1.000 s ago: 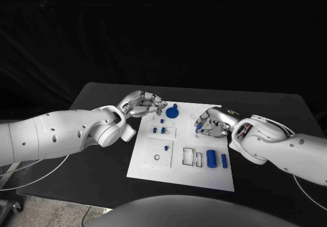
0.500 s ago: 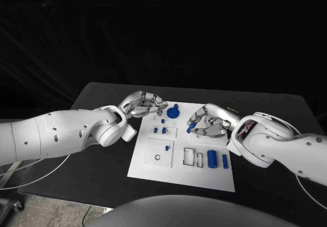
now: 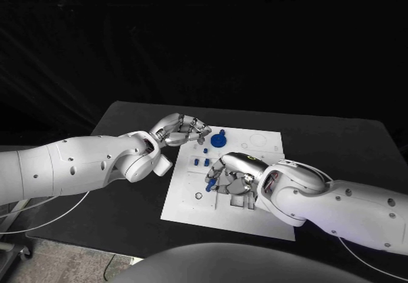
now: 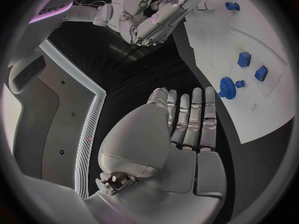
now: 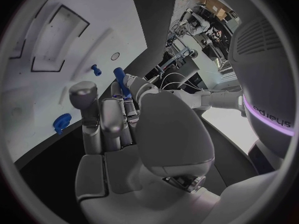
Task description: Assemble the parts on the task board
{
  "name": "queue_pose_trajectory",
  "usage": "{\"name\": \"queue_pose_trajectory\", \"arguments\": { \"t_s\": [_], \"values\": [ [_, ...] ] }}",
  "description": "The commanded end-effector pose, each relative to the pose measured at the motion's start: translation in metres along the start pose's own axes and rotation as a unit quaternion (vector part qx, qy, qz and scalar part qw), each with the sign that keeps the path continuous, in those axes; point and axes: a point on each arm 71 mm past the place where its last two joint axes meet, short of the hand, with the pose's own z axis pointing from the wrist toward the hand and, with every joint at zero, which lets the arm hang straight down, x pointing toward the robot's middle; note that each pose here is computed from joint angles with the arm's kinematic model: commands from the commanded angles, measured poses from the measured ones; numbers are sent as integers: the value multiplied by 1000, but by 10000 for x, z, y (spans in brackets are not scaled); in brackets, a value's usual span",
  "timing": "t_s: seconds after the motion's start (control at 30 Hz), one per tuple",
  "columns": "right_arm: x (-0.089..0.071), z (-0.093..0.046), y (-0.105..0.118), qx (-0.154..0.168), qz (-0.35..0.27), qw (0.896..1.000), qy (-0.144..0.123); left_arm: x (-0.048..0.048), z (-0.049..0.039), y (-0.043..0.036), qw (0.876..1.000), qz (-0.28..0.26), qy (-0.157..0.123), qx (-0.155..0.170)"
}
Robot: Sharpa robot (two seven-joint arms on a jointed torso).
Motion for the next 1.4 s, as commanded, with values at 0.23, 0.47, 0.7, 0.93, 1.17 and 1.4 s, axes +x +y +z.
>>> {"name": "queue_pose_trajectory", "arguments": {
  "t_s": [0.23,0.47,0.7,0.93,1.17,1.4],
  "values": [
    [209,187,105,-48,-96,994,0,-23,-4,-7,1000,-7,-14,4],
    [261,271,172,-65,-139,988,-1,-26,1,-1,1000,-11,-14,2],
    [296,310,182,-65,-150,987,6,-26,6,5,1000,-15,-14,-1],
    [339,304,168,-63,-157,985,18,-21,10,7,1000,-14,-11,-2],
    [355,285,180,-66,-162,984,21,-15,19,11,1000,-15,-8,-4],
    [358,266,156,-62,-168,984,24,-13,24,16,1000,-16,-6,-6]
  ]
}}
